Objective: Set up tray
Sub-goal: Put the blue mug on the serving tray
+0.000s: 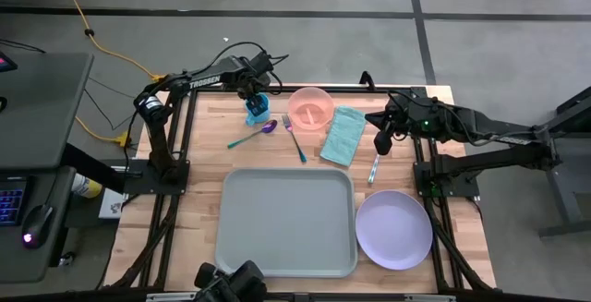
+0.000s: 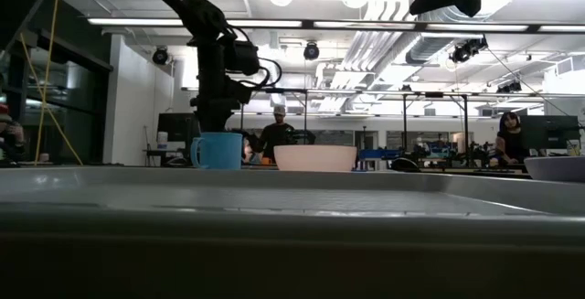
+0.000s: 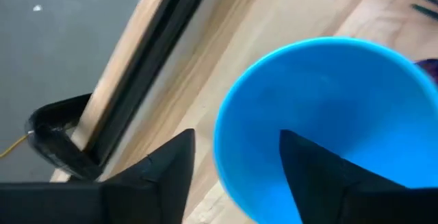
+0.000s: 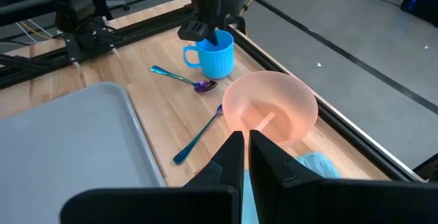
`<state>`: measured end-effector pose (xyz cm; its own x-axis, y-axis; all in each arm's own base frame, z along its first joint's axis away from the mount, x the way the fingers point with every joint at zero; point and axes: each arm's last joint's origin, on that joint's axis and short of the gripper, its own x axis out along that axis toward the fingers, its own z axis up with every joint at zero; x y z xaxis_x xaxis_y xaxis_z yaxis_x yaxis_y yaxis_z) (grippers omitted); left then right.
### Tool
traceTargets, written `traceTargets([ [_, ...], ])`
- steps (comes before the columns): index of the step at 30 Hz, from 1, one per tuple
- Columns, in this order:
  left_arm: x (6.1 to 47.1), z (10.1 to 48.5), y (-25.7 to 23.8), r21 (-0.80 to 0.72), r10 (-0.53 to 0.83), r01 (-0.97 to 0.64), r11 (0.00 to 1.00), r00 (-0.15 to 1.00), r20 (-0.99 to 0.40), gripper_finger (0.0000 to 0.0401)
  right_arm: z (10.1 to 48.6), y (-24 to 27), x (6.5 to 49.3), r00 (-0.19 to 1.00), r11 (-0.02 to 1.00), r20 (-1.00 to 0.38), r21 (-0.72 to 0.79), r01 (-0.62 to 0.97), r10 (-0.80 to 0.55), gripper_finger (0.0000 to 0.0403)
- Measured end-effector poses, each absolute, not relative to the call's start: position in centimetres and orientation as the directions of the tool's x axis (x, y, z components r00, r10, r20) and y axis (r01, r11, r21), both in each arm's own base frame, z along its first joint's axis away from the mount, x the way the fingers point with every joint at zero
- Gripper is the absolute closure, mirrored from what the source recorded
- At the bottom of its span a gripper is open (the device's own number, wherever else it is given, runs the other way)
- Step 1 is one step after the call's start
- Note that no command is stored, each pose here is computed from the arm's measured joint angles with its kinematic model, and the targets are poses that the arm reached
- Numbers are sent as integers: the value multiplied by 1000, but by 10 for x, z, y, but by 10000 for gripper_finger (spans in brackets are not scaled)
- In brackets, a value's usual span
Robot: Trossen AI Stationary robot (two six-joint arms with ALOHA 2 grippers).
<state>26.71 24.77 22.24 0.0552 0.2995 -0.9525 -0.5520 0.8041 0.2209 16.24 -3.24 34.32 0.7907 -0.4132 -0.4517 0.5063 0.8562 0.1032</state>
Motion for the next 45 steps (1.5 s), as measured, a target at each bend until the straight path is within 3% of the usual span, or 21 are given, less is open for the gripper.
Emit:
traceTargets([
  [19, 268, 224, 247, 208, 286, -509, 835, 80, -955, 385, 343, -32, 162, 791, 857, -452, 101, 506, -414, 402],
  [34, 259, 240, 238, 189, 261, -456, 869, 100, -960, 387, 343, -32, 162, 789, 856, -455, 101, 506, -413, 402],
  [45, 248, 270, 222, 60, 161, -368, 928, 250, -955, 387, 343, -32, 162, 789, 857, -455, 99, 506, -413, 402],
])
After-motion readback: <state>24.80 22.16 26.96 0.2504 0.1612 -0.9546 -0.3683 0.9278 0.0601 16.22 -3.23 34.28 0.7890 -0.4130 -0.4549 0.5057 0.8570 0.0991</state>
